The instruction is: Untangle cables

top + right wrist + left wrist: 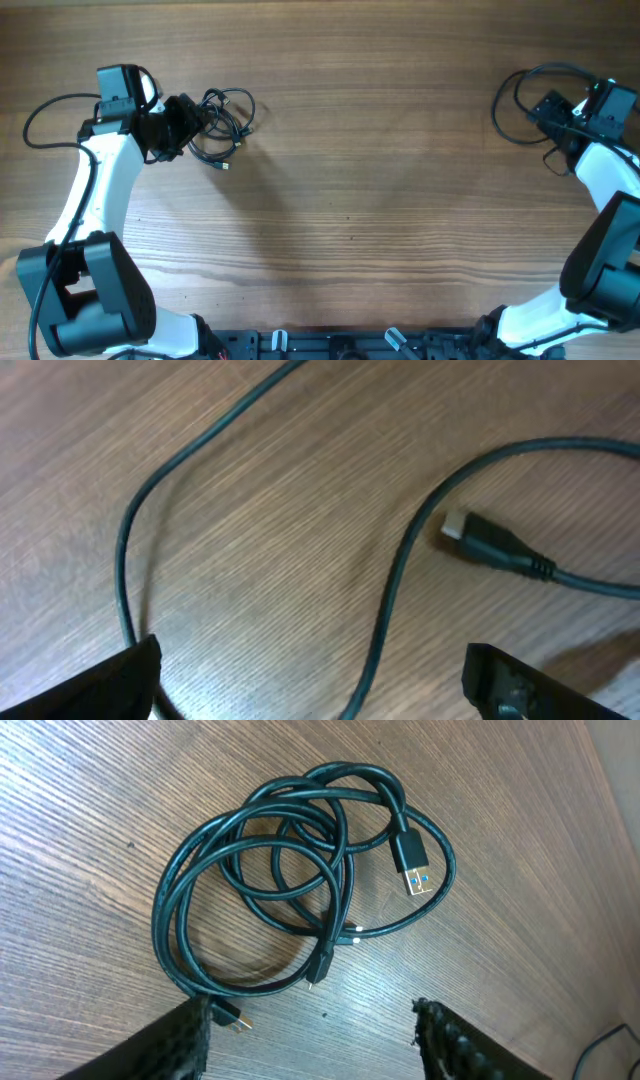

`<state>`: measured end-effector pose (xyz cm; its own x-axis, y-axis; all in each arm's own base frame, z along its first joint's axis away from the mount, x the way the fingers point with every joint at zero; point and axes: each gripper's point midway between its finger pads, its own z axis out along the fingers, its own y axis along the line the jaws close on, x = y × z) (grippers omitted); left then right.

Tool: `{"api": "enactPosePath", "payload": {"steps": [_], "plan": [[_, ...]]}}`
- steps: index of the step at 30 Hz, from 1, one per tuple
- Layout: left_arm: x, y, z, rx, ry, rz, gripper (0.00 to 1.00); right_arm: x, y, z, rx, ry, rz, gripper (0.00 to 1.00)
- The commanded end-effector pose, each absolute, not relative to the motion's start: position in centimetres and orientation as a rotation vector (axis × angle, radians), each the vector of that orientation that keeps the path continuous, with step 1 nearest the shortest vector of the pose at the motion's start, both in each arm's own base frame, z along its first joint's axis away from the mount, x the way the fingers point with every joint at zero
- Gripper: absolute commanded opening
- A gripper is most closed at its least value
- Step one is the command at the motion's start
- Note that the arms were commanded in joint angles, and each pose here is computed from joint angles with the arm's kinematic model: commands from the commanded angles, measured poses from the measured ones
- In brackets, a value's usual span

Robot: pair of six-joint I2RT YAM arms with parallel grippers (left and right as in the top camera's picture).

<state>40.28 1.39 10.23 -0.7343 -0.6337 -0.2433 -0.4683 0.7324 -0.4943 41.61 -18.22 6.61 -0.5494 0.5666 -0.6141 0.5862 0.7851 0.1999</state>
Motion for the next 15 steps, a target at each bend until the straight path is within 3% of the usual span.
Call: {"api": "enactPosePath", "payload": {"steps": [1, 5, 11, 15], "plan": [[40.1, 1.3, 9.7, -0.836, 2.554, -0.560, 0.75, 40.8, -17.3, 11.9, 0.894, 2.214, 0.016, 1.00], [40.1, 0.4, 9.4, -0.727, 2.583, -0.525, 0.79, 38.7, -10.4, 12.3, 1.085, 2.272, 0.518, 1.00], [40.4, -0.3, 8.5, -0.688, 2.579, -0.344, 0.79, 38.5, -10.6, 12.1, 1.448, 2.121, 0.620, 1.00], [40.8, -1.8, 7.6, -0.629, 2.589, -0.311, 0.62, 38.4, -10.7, 12.0, 1.600, 2.036, 0.660, 1.00]]}}
